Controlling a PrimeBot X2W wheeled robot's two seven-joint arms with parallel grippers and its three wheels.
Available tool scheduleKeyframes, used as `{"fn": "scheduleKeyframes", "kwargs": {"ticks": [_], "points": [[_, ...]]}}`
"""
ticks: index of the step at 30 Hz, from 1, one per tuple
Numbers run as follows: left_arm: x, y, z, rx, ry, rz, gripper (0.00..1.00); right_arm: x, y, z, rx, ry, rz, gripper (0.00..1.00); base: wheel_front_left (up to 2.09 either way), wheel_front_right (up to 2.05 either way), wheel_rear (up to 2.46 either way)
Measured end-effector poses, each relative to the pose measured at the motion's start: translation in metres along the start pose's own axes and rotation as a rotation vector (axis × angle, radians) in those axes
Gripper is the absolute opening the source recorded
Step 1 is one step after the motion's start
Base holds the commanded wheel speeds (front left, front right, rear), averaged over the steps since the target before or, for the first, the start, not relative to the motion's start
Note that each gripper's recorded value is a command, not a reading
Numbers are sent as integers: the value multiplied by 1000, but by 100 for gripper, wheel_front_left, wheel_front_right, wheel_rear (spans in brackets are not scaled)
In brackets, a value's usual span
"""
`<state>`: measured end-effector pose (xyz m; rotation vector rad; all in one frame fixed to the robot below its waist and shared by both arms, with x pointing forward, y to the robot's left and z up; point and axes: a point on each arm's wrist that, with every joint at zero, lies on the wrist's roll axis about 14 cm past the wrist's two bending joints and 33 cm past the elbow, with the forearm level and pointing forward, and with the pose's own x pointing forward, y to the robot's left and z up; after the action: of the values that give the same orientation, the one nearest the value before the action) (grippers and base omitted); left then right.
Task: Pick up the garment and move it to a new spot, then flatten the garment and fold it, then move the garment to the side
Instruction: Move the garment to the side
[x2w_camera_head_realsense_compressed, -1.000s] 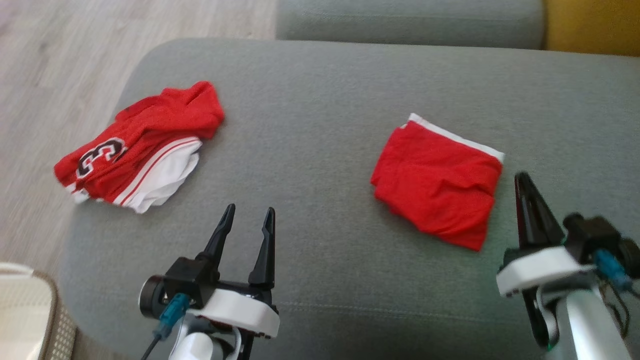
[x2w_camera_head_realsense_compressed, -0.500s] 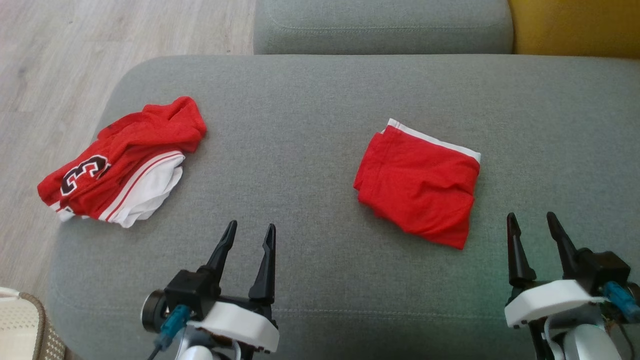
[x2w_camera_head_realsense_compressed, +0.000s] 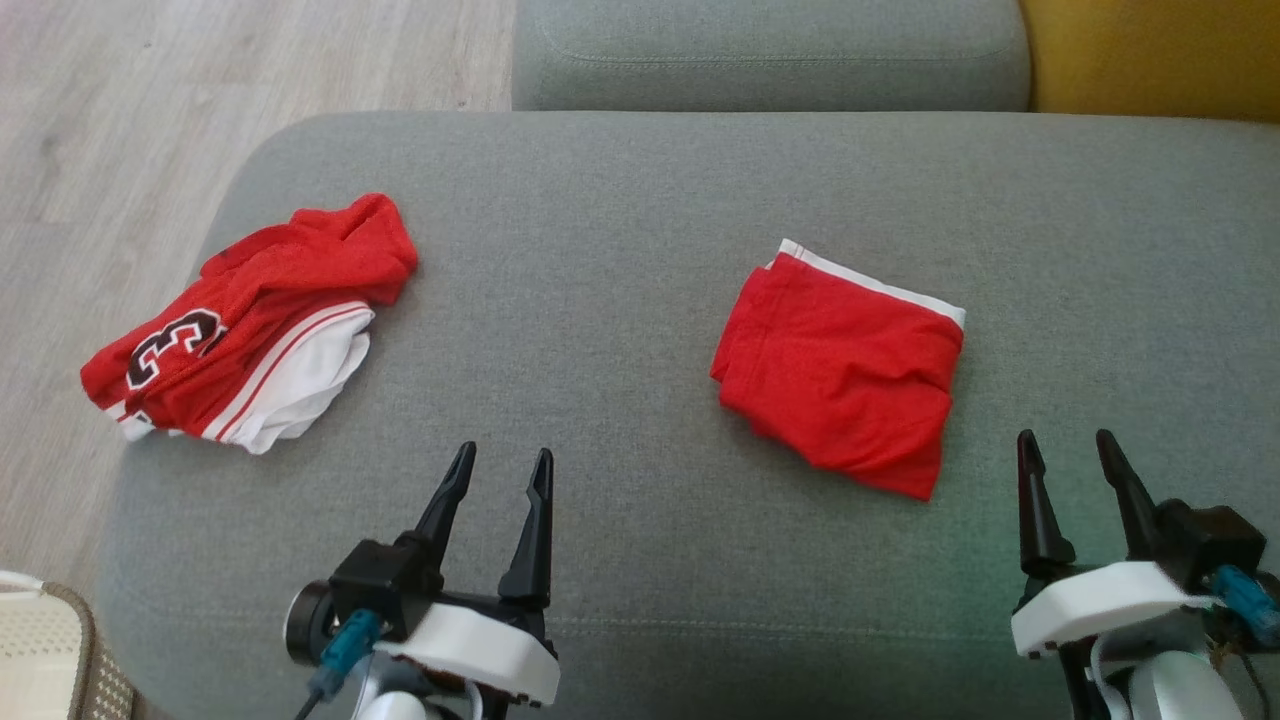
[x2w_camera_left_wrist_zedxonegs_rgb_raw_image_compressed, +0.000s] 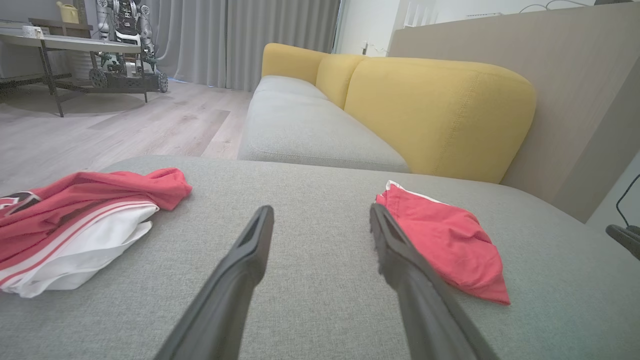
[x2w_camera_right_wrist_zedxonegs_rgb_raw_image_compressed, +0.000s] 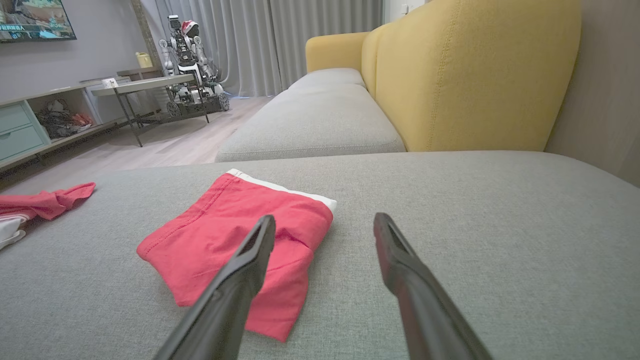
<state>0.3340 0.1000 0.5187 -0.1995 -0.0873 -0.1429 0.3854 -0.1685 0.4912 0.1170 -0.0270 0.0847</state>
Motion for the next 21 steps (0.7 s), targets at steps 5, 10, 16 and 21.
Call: {"fn": "scheduleKeyframes", "kwargs": {"ticks": [5, 10, 16, 21], "points": [[-1, 2, -1, -2, 4, 2, 100, 1, 1, -10, 29, 28, -1, 100, 0, 0, 0], [0, 5, -8, -3, 26, 13, 100, 7, 2, -29, 84, 85, -12, 100, 0, 0, 0], [1, 10, -15, -4, 50, 30, 100, 30, 4, -51, 186, 151, -41, 100, 0, 0, 0], [9, 10, -17, -2, 58, 25, 100, 46, 8, -73, 205, 218, -45, 100, 0, 0, 0]]}}
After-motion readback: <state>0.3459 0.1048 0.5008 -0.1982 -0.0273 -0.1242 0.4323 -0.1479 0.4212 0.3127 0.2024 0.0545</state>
